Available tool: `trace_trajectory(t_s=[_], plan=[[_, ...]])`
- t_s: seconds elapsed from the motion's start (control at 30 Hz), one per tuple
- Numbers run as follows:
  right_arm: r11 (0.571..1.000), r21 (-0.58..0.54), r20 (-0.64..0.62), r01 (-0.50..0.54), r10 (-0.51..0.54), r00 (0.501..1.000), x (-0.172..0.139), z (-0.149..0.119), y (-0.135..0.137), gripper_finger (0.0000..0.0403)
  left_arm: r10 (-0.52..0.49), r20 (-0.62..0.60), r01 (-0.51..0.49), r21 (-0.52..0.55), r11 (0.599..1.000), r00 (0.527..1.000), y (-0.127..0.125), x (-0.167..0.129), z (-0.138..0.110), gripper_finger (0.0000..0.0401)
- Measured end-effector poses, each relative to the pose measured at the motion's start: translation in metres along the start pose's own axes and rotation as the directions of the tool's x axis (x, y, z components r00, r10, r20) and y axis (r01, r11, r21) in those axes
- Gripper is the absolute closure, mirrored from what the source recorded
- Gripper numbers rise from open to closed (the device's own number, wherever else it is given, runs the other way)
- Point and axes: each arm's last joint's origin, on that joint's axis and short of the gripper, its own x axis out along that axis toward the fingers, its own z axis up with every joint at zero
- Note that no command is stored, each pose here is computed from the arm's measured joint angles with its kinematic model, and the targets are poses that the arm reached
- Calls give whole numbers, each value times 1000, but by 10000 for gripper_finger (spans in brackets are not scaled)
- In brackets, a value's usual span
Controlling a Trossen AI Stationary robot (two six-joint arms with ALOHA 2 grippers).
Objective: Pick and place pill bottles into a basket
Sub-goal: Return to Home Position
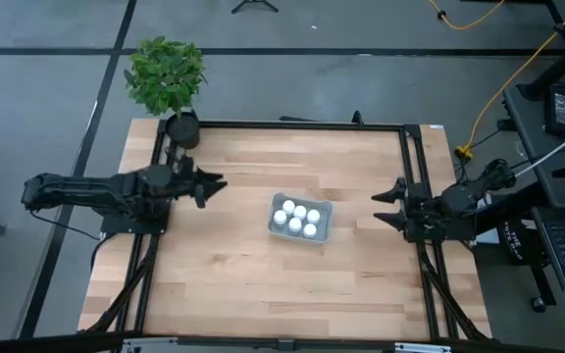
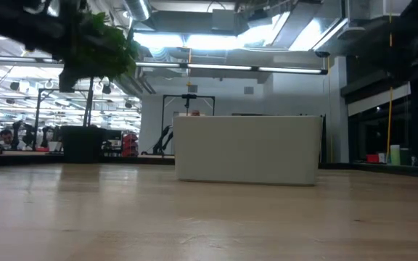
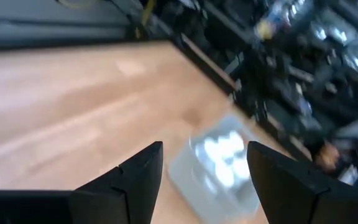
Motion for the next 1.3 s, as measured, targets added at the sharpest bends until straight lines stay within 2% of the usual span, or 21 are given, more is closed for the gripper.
trace_trajectory(t_s=[0.1, 0.2, 0.3, 0.4, 0.77, 0.93, 0.97, 1.07, 1.17, 1.3], plan=[[999, -28, -41, 16, -17, 999, 4, -13, -3, 122, -30, -91, 31, 10, 999, 995, 10, 4, -16, 175], [996, -75, -107, 41, -49, 993, 5, -28, -7, 122, 0, -132, -1, -14, 1000, 991, 21, 5, -30, 175], [991, -126, -141, 44, -62, 988, 6, -34, -9, 122, -9, -154, -6, -99, 995, 988, 26, 5, -36, 175], [991, -125, -142, 36, -54, 988, 6, -33, -8, 122, -10, -211, -25, -159, 987, 977, 31, 6, -45, 175], [991, -126, -141, 36, -53, 989, 6, -33, -8, 122, -2, -204, -33, -166, 986, 979, 34, 4, -48, 175], [992, -120, -133, 32, -48, 990, 6, -33, -8, 122, -77, -103, 55, -202, 978, 992, 46, -3, -55, 175], [992, -119, -131, 32, -48, 990, 6, -33, -8, 122, -118, -59, 103, -212, 972, 991, 45, -4, -53, 175], [992, -120, -132, 32, -47, 990, 6, -33, -8, 122, -223, 63, 231, -227, 946, 973, 41, -9, -44, 175], [993, -118, -129, 31, -46, 991, 6, -33, -8, 122, -277, 149, 306, -228, 924, 949, 39, -17, -37, 175], [996, -83, -83, 29, -35, 996, 9, -31, -8, 122, -308, 213, 353, -227, 908, 927, 37, -21, -32, 175]])
